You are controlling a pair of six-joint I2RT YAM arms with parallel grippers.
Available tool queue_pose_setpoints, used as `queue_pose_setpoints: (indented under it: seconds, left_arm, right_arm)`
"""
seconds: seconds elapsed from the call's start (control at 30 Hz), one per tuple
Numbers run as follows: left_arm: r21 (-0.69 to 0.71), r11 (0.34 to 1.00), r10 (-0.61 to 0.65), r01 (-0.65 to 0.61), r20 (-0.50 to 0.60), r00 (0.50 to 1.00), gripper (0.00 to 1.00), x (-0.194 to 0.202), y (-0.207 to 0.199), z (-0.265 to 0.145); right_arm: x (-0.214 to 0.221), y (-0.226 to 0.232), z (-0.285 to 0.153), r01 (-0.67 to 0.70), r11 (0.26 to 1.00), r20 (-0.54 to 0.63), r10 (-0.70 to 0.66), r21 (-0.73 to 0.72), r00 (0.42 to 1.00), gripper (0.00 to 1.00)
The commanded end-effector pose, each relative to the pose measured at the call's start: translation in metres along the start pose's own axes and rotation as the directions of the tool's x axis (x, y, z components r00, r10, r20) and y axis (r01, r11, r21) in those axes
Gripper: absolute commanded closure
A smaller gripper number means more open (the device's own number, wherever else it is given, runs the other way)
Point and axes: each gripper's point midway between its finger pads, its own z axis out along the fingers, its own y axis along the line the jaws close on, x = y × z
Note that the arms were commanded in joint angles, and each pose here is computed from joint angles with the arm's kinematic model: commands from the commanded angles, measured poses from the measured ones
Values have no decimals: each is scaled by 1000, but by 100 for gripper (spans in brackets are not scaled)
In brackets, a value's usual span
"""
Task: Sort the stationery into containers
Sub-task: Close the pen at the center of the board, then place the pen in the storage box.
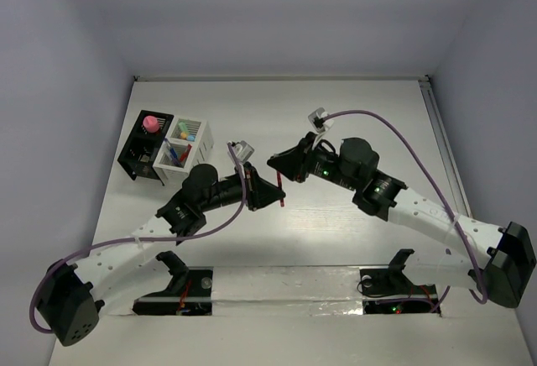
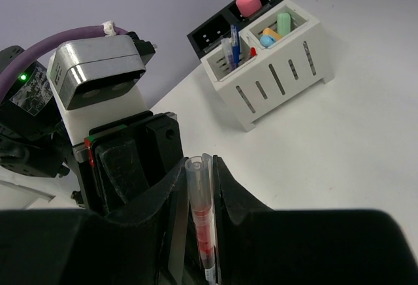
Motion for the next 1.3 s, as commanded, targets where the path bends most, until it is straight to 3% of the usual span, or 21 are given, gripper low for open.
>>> queue_pose_setpoints:
  seconds: [0.0,0.27,0.3,0.4,0.57,0.7,0.9,1.07,1.13,1.2,1.27]
  left_arm:
    - [13,992,112,-125,366,924,100,-104,-32,-8]
    - [-50,991,131,-121,422,897,100,-121,-34,-25]
    - [-73,991,135,-115,411,902,91,-119,-30,-25]
    - [-144,986,136,-82,413,901,83,-121,-21,-33]
    - [-209,977,133,-52,393,910,57,-117,-15,-46]
    - [-279,959,153,-48,366,918,51,-113,-12,-66]
    - [-379,924,229,-52,439,869,49,-134,-24,-115]
    - [-482,875,323,-54,496,806,25,-162,-31,-152]
    - [-520,852,363,-64,497,788,5,-168,-30,-161]
    - [-560,827,392,-49,513,764,1,-176,-28,-172]
    - [-600,799,425,-42,514,745,1,-181,-24,-180]
  right_arm:
    - [64,7,-10,-55,998,-219,46,-38,975,100]
    - [68,-8,-1,-77,997,-211,80,21,974,100]
    - [62,-10,0,-86,996,-190,90,30,978,100]
    - [41,-18,4,-100,994,-133,106,51,985,100]
    - [12,-26,17,-142,989,-45,144,46,989,100]
    - [5,-42,38,-201,979,-6,201,26,980,100]
    - [-17,-39,75,-197,978,29,199,-73,980,100]
    - [-23,-31,119,-197,963,35,206,-183,978,100]
    - [-42,-6,138,-152,954,74,176,-257,982,100]
    - [-35,-5,163,-141,950,76,169,-278,983,100]
    - [-57,14,184,-97,940,134,148,-328,980,100]
